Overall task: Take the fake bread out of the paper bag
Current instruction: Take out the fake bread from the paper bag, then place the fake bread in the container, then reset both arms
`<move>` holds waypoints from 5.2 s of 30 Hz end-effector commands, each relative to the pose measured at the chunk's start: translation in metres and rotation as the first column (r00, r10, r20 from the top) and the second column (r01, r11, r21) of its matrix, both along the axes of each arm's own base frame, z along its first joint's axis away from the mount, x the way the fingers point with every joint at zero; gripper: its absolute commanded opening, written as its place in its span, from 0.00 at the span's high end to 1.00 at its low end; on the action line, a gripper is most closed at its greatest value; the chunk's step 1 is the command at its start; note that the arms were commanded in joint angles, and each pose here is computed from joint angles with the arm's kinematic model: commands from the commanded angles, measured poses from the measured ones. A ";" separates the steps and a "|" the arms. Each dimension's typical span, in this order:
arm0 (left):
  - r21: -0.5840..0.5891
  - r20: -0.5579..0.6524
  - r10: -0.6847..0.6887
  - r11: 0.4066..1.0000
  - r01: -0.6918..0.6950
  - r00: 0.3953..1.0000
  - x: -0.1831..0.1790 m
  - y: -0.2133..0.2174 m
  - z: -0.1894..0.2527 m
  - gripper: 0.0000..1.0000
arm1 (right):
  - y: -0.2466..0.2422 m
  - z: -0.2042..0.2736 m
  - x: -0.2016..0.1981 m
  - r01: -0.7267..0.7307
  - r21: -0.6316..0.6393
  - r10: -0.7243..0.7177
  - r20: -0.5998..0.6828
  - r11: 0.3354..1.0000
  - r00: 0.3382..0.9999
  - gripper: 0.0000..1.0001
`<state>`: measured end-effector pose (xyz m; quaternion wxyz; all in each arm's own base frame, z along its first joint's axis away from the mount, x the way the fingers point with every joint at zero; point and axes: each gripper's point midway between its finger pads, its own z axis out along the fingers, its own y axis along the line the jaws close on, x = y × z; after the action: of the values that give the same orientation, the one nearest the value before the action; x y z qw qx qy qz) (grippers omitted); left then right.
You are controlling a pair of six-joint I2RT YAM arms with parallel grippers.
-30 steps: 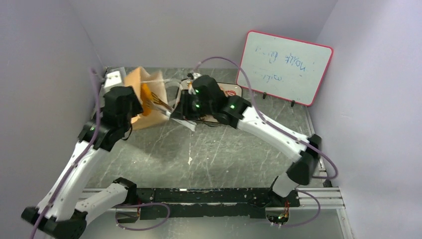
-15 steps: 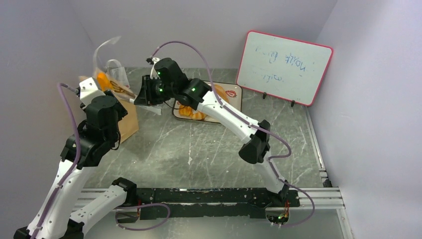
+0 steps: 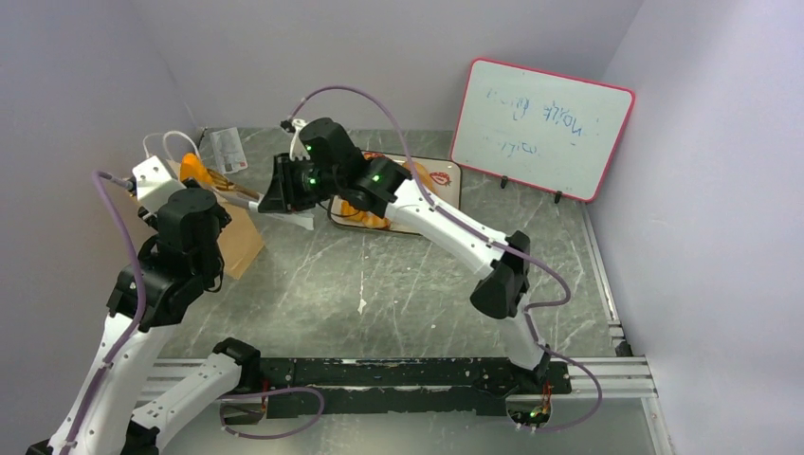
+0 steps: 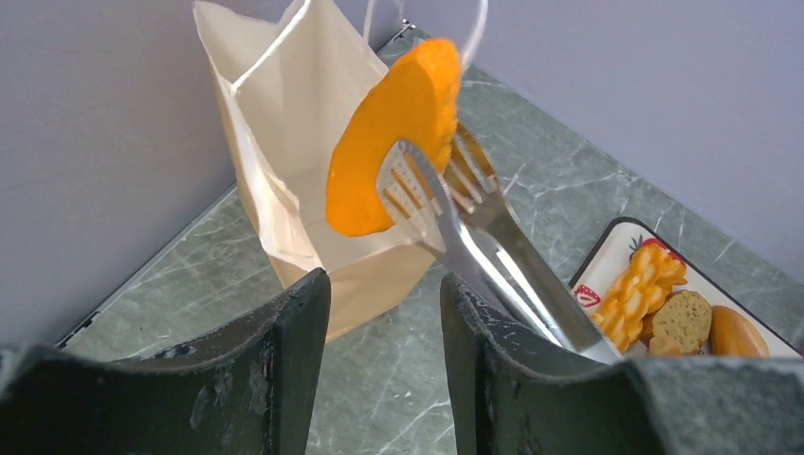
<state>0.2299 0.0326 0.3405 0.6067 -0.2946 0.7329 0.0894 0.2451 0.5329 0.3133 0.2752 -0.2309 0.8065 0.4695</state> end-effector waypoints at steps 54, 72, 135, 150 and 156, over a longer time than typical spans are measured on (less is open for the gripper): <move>0.066 -0.033 -0.083 0.994 0.085 0.996 0.023 -0.016 -0.005 0.49 | -0.373 -0.099 0.116 0.801 -0.444 -0.693 0.425 0.402 0.583 1.00; 0.040 -0.026 -0.270 0.962 0.271 0.963 0.034 -0.048 -0.003 0.93 | -0.374 -0.156 0.130 0.749 -0.546 -0.688 0.377 0.376 0.620 0.63; -0.433 -0.404 -0.578 0.804 0.408 0.709 0.124 -0.119 -0.093 0.93 | -0.413 -0.161 0.103 0.797 -0.469 -0.819 0.229 0.380 0.526 0.27; -0.212 -0.457 -0.521 0.851 0.480 0.721 0.129 -0.126 -0.124 0.93 | -0.445 -0.116 0.090 0.901 -0.350 -0.882 0.299 0.254 0.365 0.12; -0.138 -0.451 -0.519 0.844 0.518 0.726 0.130 -0.135 -0.121 0.93 | -0.453 -0.118 0.085 0.903 -0.364 -0.877 0.326 0.227 0.352 0.09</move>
<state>0.3473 -0.0983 0.1957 0.3511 -0.0648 0.9338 -0.0234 0.3354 0.0938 0.1984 0.4447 0.1843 0.8759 0.0315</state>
